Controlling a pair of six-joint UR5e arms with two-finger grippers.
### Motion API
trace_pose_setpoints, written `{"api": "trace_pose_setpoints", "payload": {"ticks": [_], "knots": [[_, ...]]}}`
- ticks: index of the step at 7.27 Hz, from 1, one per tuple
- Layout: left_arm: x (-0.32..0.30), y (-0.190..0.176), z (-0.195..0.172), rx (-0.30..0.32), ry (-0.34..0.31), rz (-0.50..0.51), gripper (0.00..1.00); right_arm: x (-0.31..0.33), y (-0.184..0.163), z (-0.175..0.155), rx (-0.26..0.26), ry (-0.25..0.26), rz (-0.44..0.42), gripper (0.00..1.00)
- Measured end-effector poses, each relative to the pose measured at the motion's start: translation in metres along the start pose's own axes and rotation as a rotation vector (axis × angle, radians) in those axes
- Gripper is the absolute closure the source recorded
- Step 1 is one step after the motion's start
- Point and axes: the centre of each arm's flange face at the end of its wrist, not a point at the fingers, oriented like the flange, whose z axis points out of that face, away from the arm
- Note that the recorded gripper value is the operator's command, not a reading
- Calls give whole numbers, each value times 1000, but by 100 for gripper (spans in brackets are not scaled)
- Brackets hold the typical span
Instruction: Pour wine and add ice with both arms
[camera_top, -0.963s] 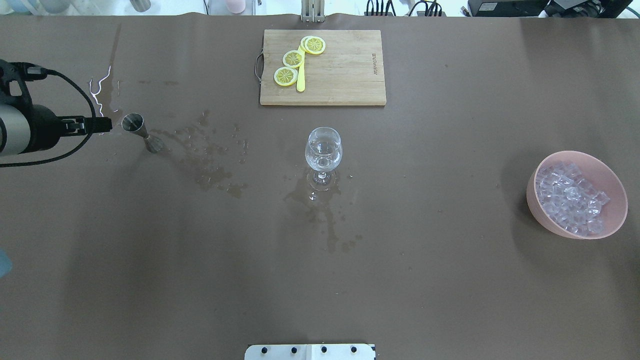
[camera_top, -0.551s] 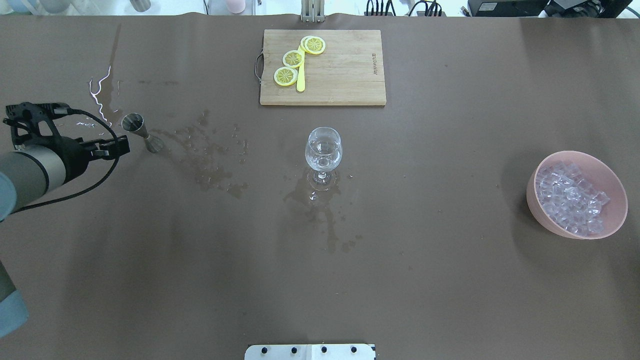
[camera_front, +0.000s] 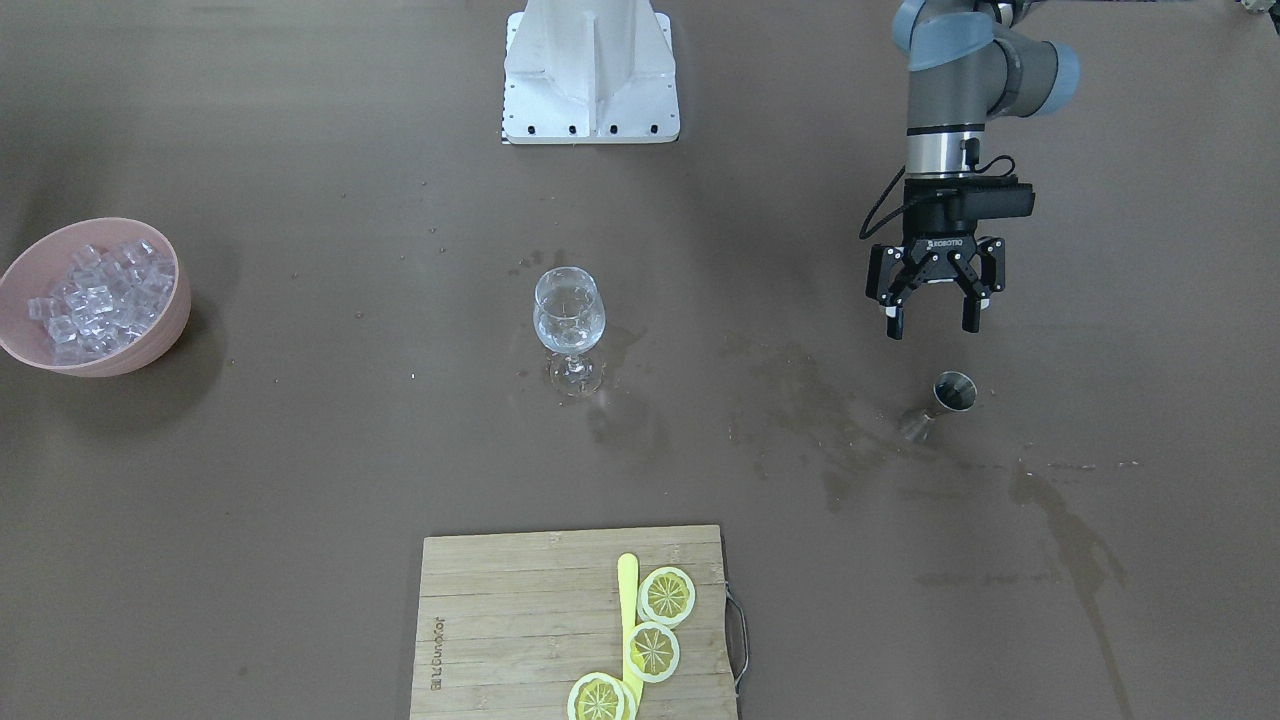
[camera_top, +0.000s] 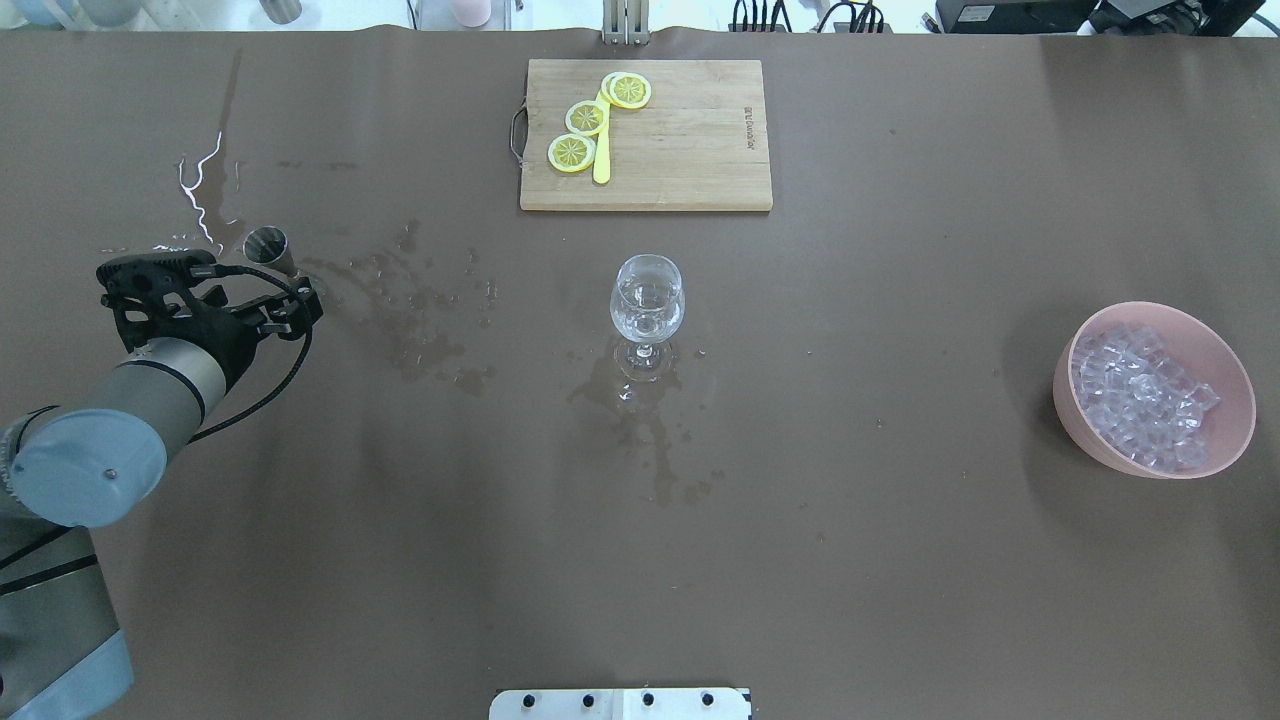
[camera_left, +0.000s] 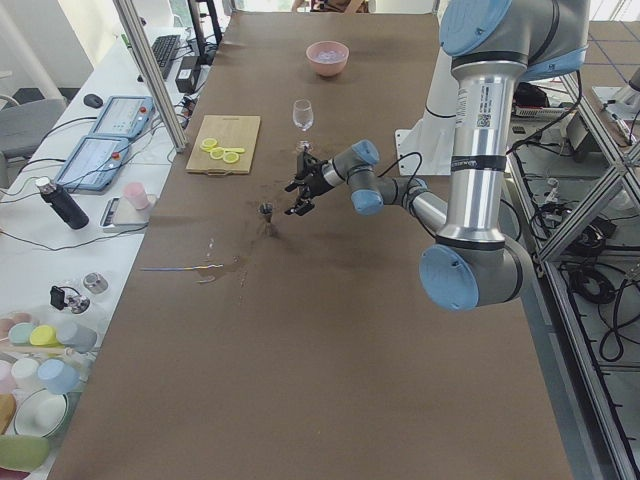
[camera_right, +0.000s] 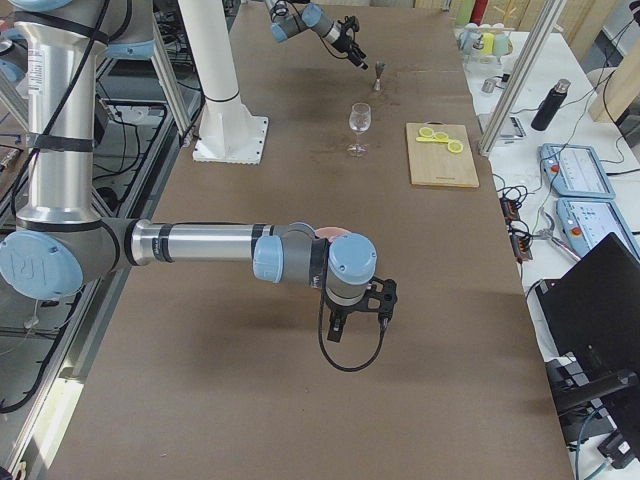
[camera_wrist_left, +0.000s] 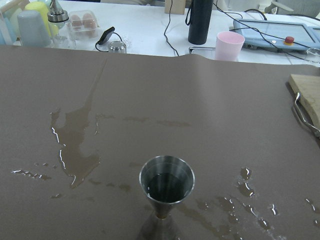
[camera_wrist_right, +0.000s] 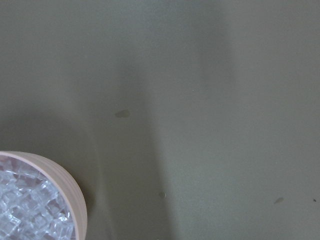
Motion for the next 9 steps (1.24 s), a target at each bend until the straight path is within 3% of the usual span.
{"api": "trace_pose_setpoints", "payload": {"ticks": [4,6,9], "knots": [[-17,18,28,91,-20,2,4,2,-1,3,-6,1,5,0],[-19,26,41,106,-4,-8,3,5,-1,5,-11,1,7,0],[-21,41,55,154,-34,15,3,8,-1,8,-16,0,12,0]]}}
